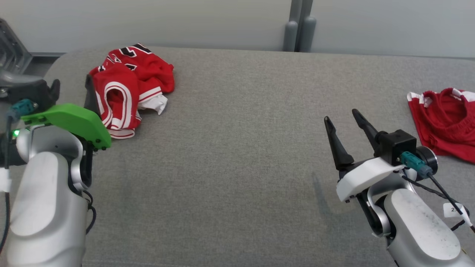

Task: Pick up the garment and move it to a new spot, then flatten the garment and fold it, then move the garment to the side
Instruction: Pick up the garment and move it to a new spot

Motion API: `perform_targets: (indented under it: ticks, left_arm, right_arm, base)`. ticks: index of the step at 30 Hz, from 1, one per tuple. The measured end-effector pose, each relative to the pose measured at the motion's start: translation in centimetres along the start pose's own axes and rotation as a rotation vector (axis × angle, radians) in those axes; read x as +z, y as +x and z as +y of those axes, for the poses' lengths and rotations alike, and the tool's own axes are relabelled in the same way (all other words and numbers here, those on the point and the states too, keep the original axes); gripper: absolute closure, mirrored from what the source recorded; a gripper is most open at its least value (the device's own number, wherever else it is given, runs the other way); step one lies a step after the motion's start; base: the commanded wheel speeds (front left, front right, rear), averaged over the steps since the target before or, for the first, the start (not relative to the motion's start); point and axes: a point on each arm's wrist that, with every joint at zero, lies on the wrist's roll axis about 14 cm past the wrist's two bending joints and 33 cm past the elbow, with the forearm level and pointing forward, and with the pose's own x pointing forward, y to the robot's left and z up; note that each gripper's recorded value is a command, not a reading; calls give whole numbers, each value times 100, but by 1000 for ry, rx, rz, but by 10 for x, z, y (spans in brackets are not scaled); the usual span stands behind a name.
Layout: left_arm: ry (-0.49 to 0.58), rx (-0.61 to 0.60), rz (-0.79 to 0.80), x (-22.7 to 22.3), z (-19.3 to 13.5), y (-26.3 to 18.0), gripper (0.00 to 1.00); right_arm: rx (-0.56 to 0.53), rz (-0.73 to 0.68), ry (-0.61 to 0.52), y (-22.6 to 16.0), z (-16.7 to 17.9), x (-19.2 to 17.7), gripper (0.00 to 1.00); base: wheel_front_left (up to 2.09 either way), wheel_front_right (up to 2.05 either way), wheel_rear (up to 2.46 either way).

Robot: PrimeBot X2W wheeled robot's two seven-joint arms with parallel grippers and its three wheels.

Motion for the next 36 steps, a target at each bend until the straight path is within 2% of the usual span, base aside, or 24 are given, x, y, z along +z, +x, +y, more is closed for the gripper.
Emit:
perform_targets:
  ticks: [8,16,20,29,36]
  left_arm:
    - [38,-12,87,-21,-12,50,0]
    - [43,-19,240,-75,-27,88,0]
    - [36,1,302,-98,-26,96,0]
    - [133,24,415,-147,-18,110,0]
    - [219,75,478,-168,7,110,0]
  right_arm:
    - [-91,0,2,4,-42,-4,0]
    - [-155,33,7,8,-73,-23,0]
    - [-177,46,8,9,-83,-31,0]
    - [-206,95,18,10,-98,-55,0]
    - [-205,104,16,15,-100,-61,0]
  base:
    - [0,0,0]
    - [0,0,0]
    - [0,0,0]
    - [0,0,0]
    - [0,0,0]
